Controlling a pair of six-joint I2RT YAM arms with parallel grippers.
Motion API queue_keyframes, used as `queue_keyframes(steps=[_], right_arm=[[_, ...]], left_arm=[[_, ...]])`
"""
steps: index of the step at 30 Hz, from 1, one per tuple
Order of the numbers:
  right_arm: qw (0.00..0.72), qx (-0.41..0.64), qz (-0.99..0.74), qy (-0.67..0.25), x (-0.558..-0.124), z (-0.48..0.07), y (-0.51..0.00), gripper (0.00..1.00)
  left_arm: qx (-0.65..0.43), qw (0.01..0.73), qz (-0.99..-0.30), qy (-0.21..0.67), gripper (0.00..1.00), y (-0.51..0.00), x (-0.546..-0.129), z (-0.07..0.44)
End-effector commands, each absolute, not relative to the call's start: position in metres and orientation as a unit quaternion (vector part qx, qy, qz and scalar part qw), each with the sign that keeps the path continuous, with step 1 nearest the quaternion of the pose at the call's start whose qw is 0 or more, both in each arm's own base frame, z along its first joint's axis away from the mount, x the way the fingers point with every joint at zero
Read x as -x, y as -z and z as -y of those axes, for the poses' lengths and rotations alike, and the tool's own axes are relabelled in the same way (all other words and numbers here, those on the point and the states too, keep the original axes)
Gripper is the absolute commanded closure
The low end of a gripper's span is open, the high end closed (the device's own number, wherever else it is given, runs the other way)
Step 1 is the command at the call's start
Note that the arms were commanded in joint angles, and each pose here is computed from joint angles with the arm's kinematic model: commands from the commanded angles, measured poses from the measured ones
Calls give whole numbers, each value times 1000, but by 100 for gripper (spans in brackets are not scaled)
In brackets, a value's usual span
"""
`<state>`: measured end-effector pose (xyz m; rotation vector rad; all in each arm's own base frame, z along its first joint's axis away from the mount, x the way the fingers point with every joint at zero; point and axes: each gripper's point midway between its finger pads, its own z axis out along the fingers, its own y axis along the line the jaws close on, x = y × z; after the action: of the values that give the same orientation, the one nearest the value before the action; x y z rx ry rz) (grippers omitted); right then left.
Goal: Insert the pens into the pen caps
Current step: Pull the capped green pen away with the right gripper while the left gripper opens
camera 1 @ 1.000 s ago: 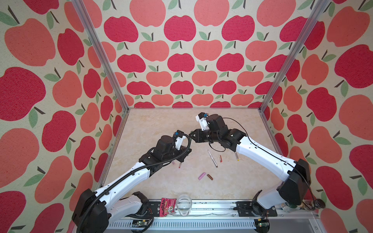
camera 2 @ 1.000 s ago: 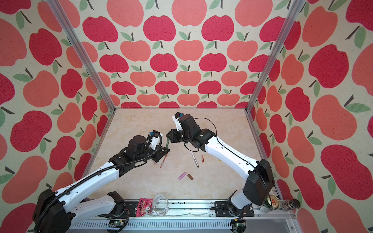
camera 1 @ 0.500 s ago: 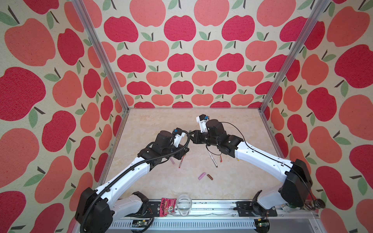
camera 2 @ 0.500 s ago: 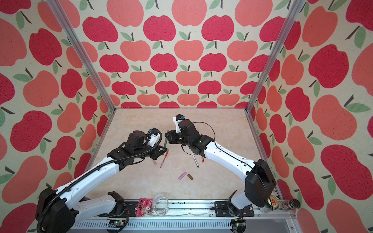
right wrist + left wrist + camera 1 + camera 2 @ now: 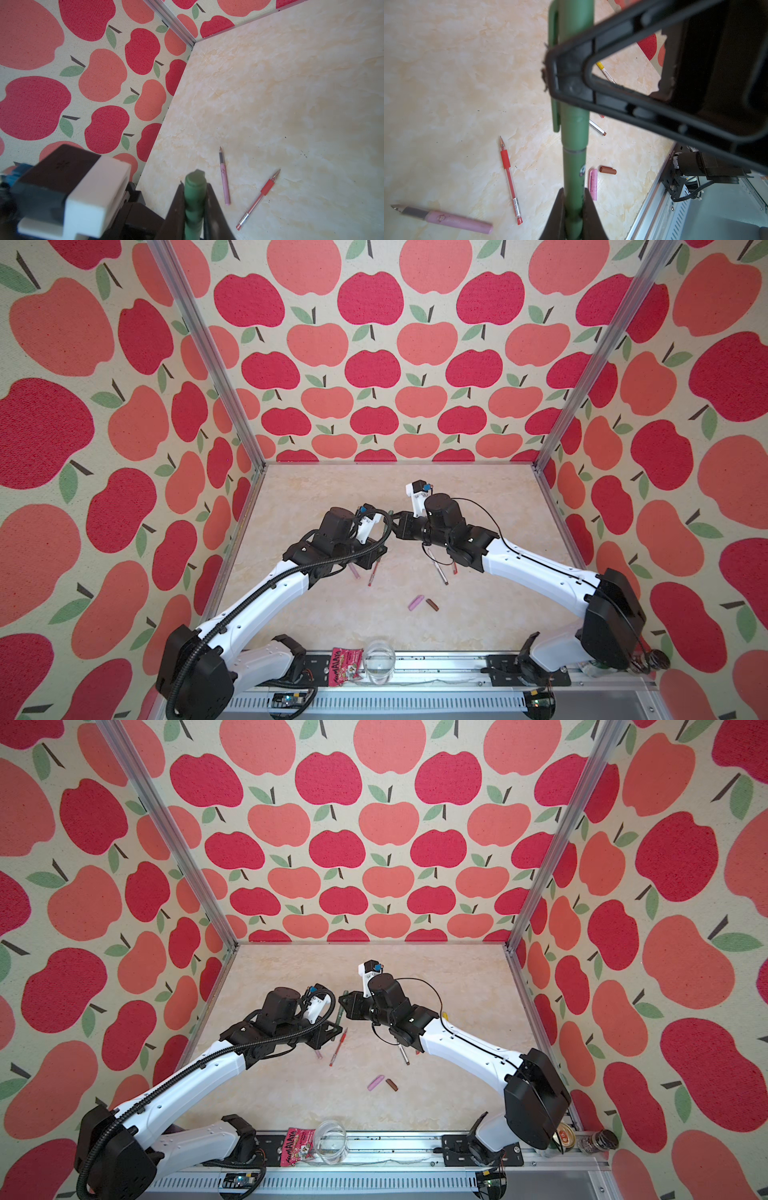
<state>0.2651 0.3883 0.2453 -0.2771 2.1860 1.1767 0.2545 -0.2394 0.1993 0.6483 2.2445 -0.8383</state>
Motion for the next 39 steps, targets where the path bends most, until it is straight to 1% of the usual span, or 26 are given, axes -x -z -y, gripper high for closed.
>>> queue_keyframes(steps=[1, 5, 11, 16, 17, 19, 21, 23, 29, 39], right_arm=[[116, 171, -914, -349, -178, -367, -134, 95], [141, 170, -909, -354, -189, -363, -152, 94], [208, 160, -891, -370, -223, -355, -198, 89], [243, 166, -881, -371, -243, -351, -225, 76], [250, 169, -879, -370, -244, -351, -228, 74], [260, 174, -875, -370, -247, -352, -235, 67], [264, 176, -874, -368, -248, -352, -236, 65], [267, 177, -873, -368, -249, -352, -238, 65], [286, 178, -868, -365, -254, -350, -244, 71], [308, 166, -867, -354, -261, -341, -250, 91]], left_arm=[[-256, 573, -691, 357, 100, -368, -299, 252], [-257, 559, -698, 366, 100, -356, -296, 254], [-261, 520, -725, 368, 100, -319, -287, 261], [-256, 498, -739, 375, 100, -296, -282, 267], [-254, 496, -741, 375, 100, -294, -282, 268], [-254, 491, -743, 378, 100, -290, -282, 271], [-255, 490, -742, 380, 100, -290, -281, 274], [-256, 487, -743, 381, 100, -289, -281, 277], [-260, 475, -745, 390, 100, -284, -282, 286], [-254, 469, -741, 408, 99, -285, -285, 295]])
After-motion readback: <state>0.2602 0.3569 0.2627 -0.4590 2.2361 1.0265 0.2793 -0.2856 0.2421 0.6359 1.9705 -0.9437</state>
